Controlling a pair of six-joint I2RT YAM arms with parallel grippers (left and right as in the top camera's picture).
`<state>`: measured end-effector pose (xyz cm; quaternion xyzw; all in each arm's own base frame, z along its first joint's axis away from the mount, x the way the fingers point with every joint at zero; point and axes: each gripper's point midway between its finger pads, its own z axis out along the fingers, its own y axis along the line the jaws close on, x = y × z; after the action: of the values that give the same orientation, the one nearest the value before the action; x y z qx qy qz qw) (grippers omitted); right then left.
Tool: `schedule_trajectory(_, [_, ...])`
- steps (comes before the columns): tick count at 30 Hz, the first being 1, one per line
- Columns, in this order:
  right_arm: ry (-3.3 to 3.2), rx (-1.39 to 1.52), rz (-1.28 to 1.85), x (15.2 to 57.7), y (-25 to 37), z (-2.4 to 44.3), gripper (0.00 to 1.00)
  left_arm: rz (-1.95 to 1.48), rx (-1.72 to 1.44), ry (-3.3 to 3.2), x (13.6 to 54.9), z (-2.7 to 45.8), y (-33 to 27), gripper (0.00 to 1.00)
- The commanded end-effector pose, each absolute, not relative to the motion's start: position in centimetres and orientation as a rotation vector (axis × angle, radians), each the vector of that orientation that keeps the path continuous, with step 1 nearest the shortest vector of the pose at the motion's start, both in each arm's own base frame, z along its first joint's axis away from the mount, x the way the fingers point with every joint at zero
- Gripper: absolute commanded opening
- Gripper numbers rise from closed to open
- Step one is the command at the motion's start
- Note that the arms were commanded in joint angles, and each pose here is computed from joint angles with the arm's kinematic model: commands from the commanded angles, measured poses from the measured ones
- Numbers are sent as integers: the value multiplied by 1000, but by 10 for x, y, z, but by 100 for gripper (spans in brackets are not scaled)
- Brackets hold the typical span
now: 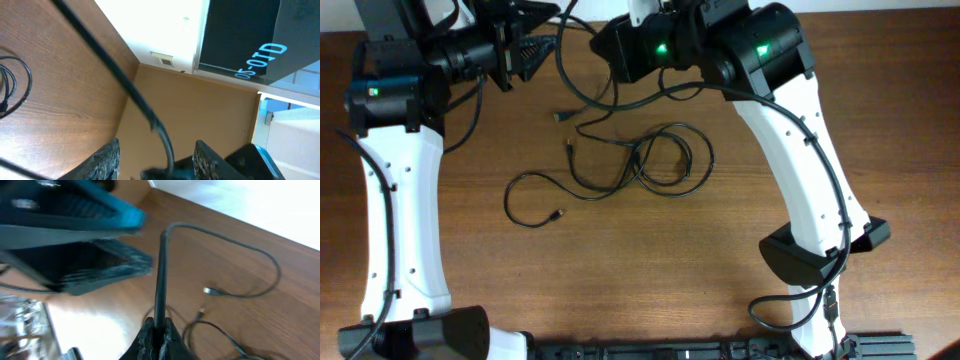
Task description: Untangle cables
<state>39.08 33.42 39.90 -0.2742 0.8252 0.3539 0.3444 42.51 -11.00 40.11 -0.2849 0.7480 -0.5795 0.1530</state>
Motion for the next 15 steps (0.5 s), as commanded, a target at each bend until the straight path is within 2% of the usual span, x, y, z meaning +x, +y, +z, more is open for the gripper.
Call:
schedule_trajectory(1, [2078,-800,1103,368,348,417,4,-1629,-786,2127,424,408,-109,49])
schedule_trajectory(3, [2082,-804,1105,367,349,416,4,-1633,-783,2128,424,408,-109,48])
schedule_trajectory(6, [2081,-812,1109,364,352,416,4,-1654,-780,2133,422,409,-111,40])
schedule_trajectory(8, [2082,-812,1109,364,352,416,4,-1687,-768,2141,418,411,-114,26])
schedule_trajectory(11, [2095,-811,1109,363,351,414,4,-1693,-764,2143,418,412,-115,21])
schedule_trajectory(12, [2101,-810,1109,362,351,413,4,-1693,-764,2143,418,412,-115,8])
schedule_trajectory(13, [2107,-810,1109,361,350,412,4,-1693,-764,2143,418,412,-115,0])
schedule_trajectory(15, [2139,-794,1083,362,347,406,4,-1694,-755,2135,419,414,-115,0])
